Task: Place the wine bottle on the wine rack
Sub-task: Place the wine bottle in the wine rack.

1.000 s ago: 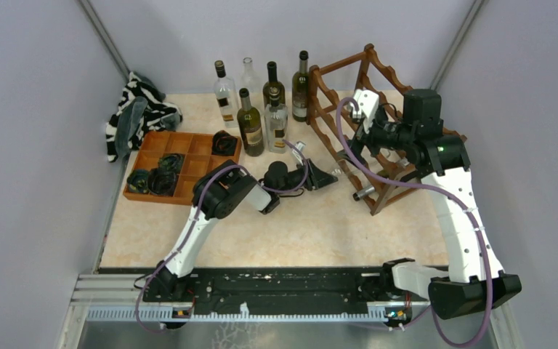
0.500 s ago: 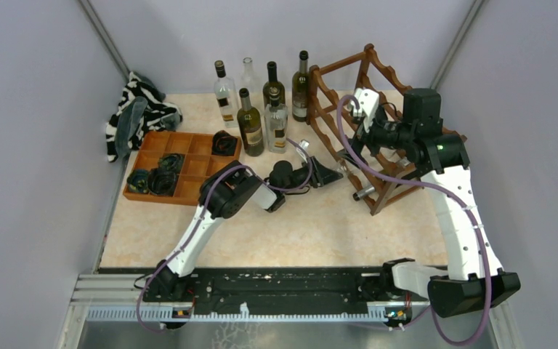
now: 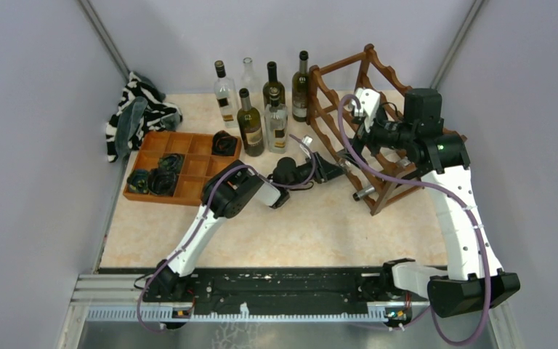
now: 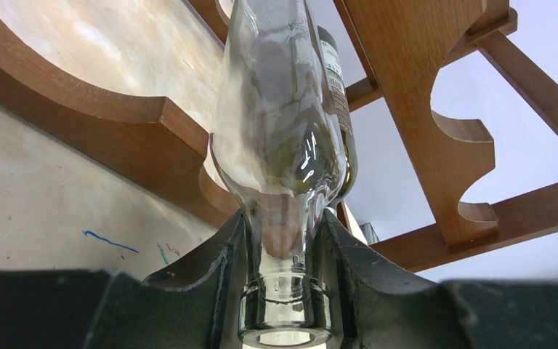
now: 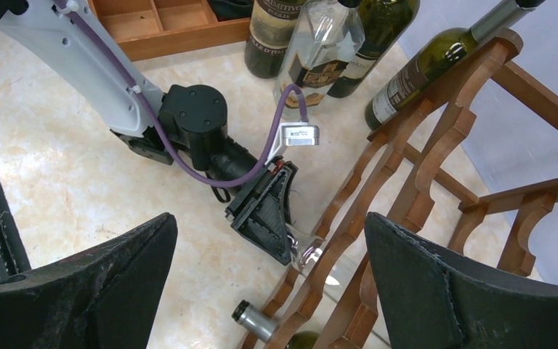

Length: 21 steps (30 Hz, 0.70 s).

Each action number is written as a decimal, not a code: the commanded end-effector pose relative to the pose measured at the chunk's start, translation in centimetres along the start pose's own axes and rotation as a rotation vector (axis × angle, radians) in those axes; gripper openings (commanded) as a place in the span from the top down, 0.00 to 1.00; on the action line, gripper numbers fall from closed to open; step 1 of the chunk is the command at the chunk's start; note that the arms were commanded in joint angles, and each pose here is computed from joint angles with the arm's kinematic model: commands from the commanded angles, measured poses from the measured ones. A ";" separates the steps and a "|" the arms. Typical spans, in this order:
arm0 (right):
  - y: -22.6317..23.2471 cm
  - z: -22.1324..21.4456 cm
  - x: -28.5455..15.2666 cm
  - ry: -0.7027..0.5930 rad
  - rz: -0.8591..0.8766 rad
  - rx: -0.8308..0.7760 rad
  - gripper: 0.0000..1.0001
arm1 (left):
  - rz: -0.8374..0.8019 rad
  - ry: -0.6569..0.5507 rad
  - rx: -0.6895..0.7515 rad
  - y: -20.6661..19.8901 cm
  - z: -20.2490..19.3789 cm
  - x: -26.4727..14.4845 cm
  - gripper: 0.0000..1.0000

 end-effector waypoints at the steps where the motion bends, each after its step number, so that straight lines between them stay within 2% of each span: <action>1: -0.3 1.0 -0.2 -0.055 -0.002 -0.028 0.01 | -0.066 -0.101 0.063 -1.2 2.3 1.4 1.00; 21: -0.4 1.2 -0.3 -0.062 -0.001 -0.025 0.02 | -0.069 -0.057 0.095 -0.6 2.6 3.1 1.00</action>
Point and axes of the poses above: each gripper's point midway between its finger pads, its own x axis out along the fingers, its own y axis along the line the jaws close on, z = x × y, the point moved 10 cm from there along -x, back along the fingers, and after that the axes turned 15 degrees about x, right-handed, at the moved point
